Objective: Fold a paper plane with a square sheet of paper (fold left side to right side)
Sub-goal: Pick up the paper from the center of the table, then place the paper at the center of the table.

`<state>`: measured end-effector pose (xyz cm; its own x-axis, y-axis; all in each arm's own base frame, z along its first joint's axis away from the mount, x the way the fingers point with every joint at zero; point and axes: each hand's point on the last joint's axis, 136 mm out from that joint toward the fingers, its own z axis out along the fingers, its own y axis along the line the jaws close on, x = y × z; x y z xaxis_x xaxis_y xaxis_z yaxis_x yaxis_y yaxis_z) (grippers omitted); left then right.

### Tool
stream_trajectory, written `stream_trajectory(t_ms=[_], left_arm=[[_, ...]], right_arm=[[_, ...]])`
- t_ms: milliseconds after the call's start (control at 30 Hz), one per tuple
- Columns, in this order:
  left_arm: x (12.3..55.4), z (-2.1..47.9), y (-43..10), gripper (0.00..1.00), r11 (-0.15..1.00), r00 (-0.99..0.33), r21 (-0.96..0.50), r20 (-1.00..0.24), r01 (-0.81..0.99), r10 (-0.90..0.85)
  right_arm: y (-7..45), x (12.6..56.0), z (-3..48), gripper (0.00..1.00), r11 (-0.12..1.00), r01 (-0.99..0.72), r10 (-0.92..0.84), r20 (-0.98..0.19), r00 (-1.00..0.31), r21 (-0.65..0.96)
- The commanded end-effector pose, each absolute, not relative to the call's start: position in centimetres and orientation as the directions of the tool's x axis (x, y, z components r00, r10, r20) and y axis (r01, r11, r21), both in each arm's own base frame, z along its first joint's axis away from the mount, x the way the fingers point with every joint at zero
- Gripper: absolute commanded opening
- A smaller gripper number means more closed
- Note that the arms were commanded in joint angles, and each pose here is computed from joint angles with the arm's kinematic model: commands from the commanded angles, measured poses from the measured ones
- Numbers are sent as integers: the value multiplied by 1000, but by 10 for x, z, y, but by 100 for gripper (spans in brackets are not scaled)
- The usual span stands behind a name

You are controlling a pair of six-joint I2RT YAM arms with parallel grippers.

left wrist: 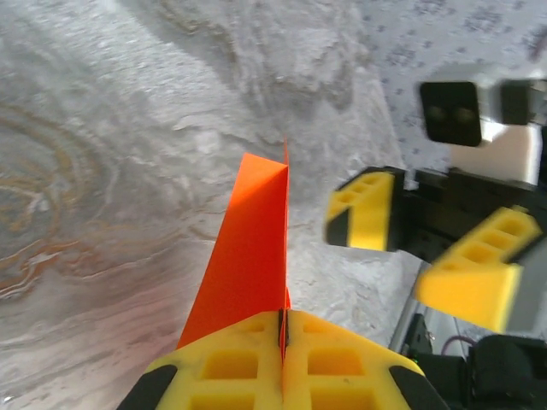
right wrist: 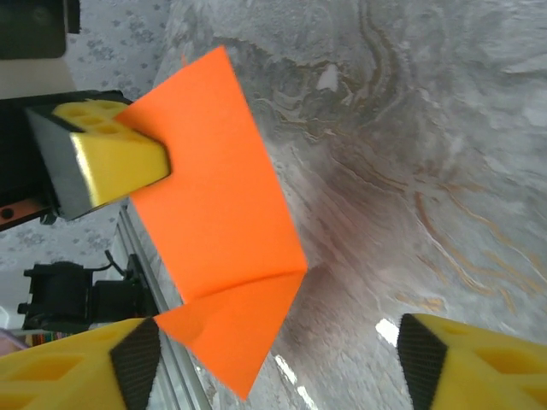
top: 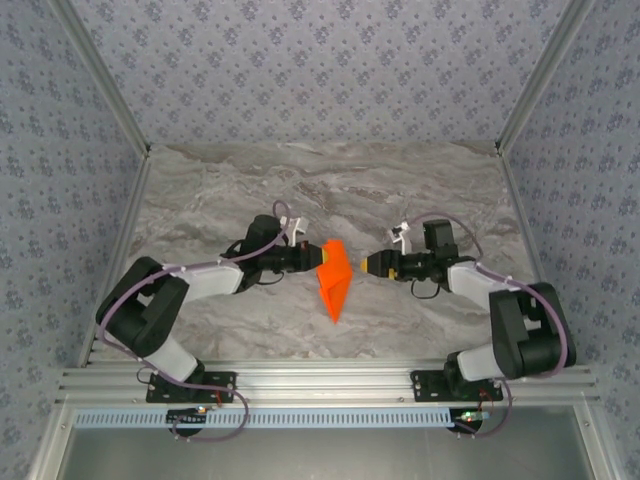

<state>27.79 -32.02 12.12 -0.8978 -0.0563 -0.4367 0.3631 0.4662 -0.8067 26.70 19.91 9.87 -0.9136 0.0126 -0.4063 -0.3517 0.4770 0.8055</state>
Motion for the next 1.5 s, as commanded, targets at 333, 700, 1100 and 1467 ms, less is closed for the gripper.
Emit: stream_trajectory(t_ms=[333, 700, 1100, 1467], left_arm=[[260, 148, -325, 1, 331, -863, -814, -505, 477, 1], [259, 147, -326, 1, 329, -863, -813, -506, 481, 12], [279, 121, -297, 53, 508, -876, -752, -481, 421, 15], [252, 147, -247, 66, 752, -764, -450, -637, 481, 107]], right_arm=[[245, 280, 118, 60, 240, -488, -72, -486, -871, 839], [250, 271, 107, 38, 216, -470, -112, -456, -883, 856], [236, 268, 93, 0, 347, -376, -108, -362, -926, 859], [229, 275, 79, 0, 514, -122, 14, -150, -989, 849]])
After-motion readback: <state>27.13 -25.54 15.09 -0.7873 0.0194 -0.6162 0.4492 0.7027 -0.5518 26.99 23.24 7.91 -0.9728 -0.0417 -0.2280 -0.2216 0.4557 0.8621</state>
